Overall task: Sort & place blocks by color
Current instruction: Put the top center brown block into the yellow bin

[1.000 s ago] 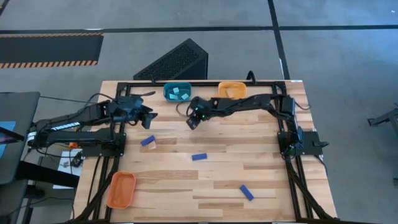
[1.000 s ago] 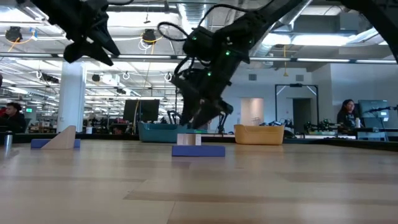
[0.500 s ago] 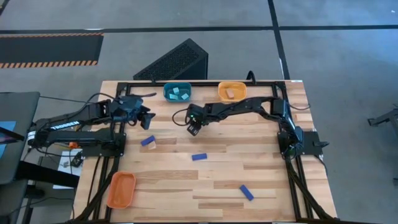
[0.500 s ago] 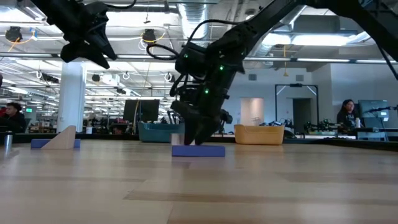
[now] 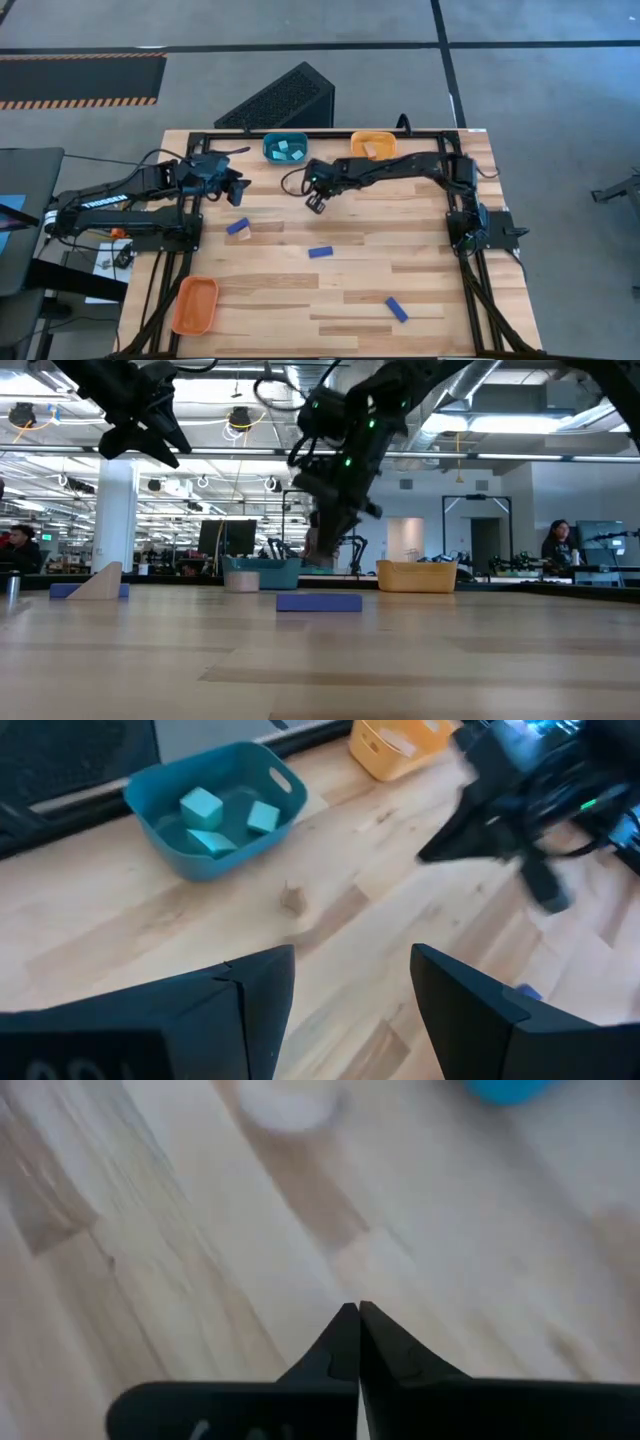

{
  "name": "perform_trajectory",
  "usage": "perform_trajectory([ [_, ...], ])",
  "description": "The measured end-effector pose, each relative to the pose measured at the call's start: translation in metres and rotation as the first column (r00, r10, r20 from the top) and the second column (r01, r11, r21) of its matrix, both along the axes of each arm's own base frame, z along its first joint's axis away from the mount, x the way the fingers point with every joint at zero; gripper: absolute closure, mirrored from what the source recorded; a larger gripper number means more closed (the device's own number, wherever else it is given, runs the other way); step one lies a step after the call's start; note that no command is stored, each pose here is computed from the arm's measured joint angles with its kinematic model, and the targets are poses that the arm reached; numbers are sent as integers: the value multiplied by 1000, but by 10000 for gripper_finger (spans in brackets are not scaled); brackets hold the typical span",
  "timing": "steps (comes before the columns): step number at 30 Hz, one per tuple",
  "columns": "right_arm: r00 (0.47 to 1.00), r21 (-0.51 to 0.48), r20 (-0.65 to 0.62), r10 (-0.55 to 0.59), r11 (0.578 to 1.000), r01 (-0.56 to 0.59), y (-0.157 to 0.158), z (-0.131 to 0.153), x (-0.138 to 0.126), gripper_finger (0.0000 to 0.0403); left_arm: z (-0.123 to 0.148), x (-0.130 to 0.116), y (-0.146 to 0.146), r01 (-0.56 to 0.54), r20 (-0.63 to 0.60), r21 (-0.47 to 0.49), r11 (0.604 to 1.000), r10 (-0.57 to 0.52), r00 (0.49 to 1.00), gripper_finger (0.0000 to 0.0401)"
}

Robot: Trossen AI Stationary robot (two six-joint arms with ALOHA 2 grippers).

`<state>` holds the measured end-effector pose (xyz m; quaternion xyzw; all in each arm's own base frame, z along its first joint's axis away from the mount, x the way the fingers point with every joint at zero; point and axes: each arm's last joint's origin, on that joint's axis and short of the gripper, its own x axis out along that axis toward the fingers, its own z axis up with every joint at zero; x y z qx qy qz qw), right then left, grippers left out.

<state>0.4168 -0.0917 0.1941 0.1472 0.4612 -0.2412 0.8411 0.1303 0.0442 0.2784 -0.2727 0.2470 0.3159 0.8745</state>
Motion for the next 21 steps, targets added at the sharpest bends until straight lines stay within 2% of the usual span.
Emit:
perform_trajectory([
  [4,1000,-61,17,-12,998,13,-7,29,-18,398,0,1,1,-34,-1,21,999,34,999,214],
  [8,981,-32,193,4,999,2,-17,52,-26,376,2,2,3,-73,23,43,996,72,997,214],
  [10,925,-30,380,25,999,-15,-28,88,-28,363,3,3,4,-93,36,58,994,91,995,214],
  [12,812,-122,582,36,992,43,-37,148,-37,359,6,4,5,-110,68,79,991,105,992,214],
  [13,764,-184,644,33,977,112,-42,177,-47,362,8,3,5,-119,81,89,989,112,990,214],
  [15,706,-301,708,27,915,267,-54,220,-68,375,13,3,5,-133,107,101,986,122,987,214],
  [18,644,-423,761,76,810,405,-74,255,-87,396,20,3,6,-144,131,120,982,128,983,214],
  [21,545,-482,817,188,743,465,-86,290,-105,392,20,3,6,-131,111,145,981,115,987,214],
])
